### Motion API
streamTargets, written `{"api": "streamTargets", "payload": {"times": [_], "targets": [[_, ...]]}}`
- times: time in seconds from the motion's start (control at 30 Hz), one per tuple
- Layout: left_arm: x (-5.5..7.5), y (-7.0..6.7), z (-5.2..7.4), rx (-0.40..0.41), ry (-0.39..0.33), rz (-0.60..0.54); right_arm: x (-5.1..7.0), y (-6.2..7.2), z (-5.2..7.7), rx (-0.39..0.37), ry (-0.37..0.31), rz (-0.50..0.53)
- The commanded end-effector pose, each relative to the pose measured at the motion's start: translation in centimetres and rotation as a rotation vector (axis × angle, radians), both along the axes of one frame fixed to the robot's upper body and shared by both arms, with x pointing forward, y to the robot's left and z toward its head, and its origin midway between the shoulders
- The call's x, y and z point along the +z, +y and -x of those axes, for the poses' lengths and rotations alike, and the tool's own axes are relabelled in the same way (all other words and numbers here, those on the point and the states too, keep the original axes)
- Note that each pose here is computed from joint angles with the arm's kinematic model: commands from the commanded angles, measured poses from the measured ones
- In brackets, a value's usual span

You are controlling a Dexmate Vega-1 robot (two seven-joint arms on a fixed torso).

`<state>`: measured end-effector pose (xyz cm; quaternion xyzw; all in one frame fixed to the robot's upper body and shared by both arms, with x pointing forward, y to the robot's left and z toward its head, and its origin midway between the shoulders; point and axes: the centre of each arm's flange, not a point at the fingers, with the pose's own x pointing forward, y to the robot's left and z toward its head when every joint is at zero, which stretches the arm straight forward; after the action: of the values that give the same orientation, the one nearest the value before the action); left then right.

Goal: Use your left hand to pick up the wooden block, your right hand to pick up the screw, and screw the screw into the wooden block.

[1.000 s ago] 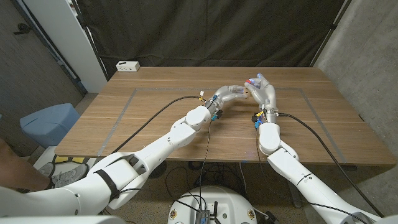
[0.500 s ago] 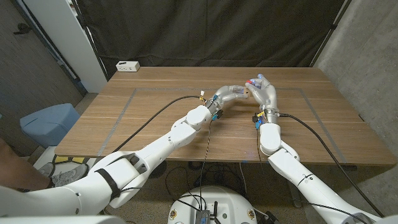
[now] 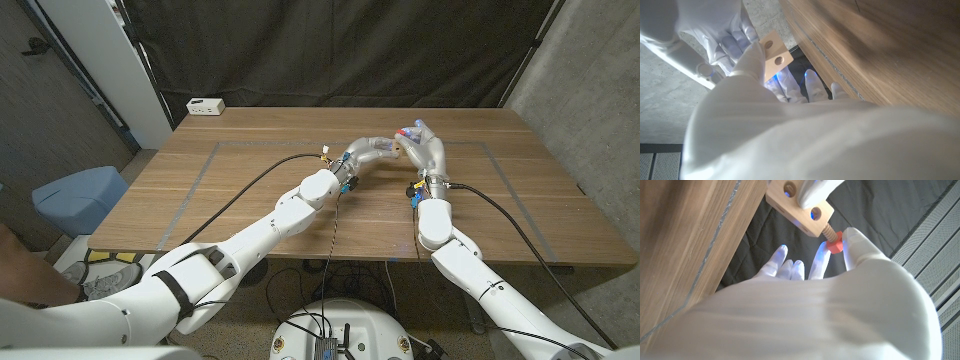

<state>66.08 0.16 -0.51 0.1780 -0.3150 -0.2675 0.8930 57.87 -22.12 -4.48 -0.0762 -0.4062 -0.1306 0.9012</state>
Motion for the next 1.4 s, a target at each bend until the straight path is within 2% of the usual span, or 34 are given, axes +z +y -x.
{"api": "streamTargets", "payload": {"times": [0.03, 1.4], "targets": [[-0.11, -0.04, 0.23, -0.002, -0.003, -0.003, -0.14, -0.25, 0.07, -0.005, 0.000, -0.005], [0.33, -0.51, -0.54, -0.012, 0.004, -0.010, -0.06, -0.71, -0.64, -0.006, 0.014, -0.013]]}}
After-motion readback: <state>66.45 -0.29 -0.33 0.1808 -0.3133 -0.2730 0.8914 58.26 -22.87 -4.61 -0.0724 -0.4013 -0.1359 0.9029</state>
